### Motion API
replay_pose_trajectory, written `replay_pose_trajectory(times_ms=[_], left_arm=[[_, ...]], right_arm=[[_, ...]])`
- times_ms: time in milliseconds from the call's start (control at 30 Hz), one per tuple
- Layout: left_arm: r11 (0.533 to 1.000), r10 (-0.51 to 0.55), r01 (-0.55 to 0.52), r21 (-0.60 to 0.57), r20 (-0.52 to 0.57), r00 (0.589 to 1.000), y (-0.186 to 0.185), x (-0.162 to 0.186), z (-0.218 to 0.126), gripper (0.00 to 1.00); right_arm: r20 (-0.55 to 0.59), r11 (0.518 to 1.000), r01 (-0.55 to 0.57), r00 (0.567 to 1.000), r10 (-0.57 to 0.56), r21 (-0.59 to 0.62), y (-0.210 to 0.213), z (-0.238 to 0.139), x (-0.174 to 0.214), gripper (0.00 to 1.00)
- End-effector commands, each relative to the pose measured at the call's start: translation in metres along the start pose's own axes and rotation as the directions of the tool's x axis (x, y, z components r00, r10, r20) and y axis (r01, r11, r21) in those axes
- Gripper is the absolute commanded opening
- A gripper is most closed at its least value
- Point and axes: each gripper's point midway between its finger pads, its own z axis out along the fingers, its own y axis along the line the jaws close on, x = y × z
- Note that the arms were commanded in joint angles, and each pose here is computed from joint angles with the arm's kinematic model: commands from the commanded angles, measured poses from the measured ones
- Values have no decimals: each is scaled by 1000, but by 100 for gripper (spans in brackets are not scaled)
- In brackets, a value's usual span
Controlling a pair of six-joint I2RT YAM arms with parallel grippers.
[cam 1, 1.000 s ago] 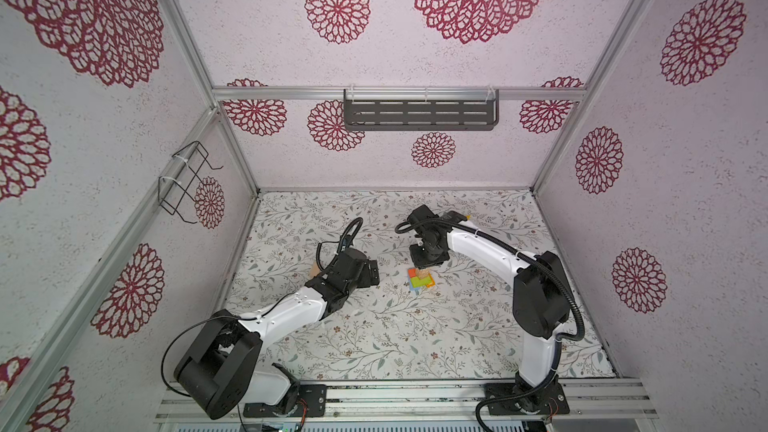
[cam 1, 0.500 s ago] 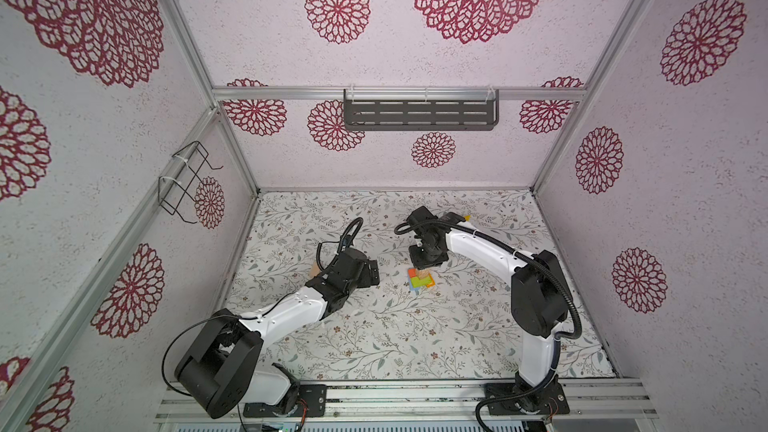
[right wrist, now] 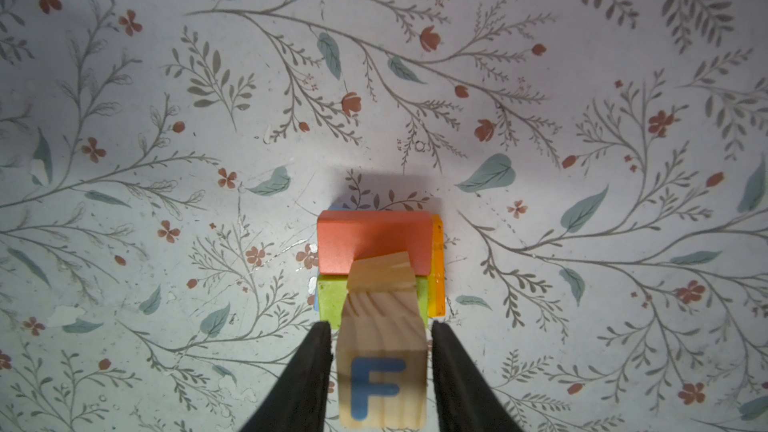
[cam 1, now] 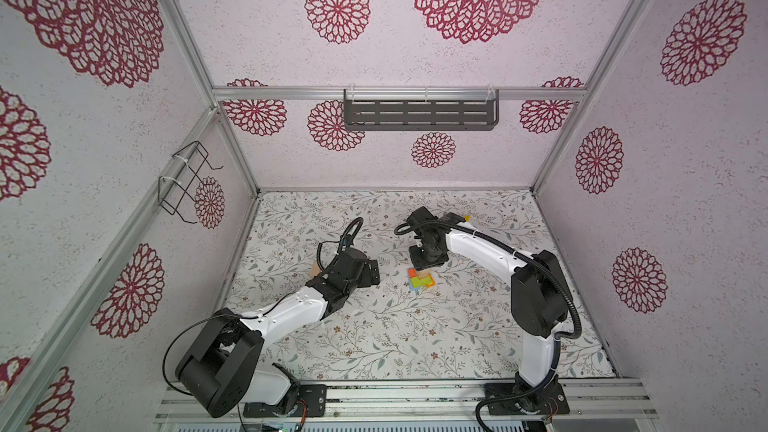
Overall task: Build the wood block tower
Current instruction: 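Lower the F cube onto the H cube and open the right gripper, then raise the right gripper off the stack while the left gripper moves over the wooden block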
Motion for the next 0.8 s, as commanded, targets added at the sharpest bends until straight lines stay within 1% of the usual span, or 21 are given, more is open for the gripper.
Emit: replay_pose_trajectory(times_ms=[0,133,233,367,433,600,700,767], left_arm=[[1000,-19,19,-1,0,1000,2,1,3,97],[999,-23,24,-26,6,1000,7,-2,0,97],[998,-32,32,-50,2,999,11,-4,-4,97],[998,-21,20,-57,-31,999,13,-8,-9,97],[997,-16,13,-75,-48,999,17,-10,-12,97],[993,-32,25,-115,-66,997,28,-21,-31,97],[990,-35,24,-141,-80,996,39,-32,-47,97],[992,-49,35,-123,-109,993,44,-39,-54,97]], right_arm=[[-1,1000,-3,1000,3,11,-3,-2,1,53],[19,1000,2,1000,-3,7,-2,-6,-4,60],[62,1000,10,998,-10,-1,-2,-17,-11,64],[160,999,30,987,-26,-18,-1,-43,-22,63],[217,999,26,976,-20,-22,-5,-58,-25,64],[358,998,20,934,3,-60,-17,-95,-24,73],[426,993,22,904,30,-117,-28,-113,-15,73],[457,986,18,887,61,-165,-35,-118,-8,74]])
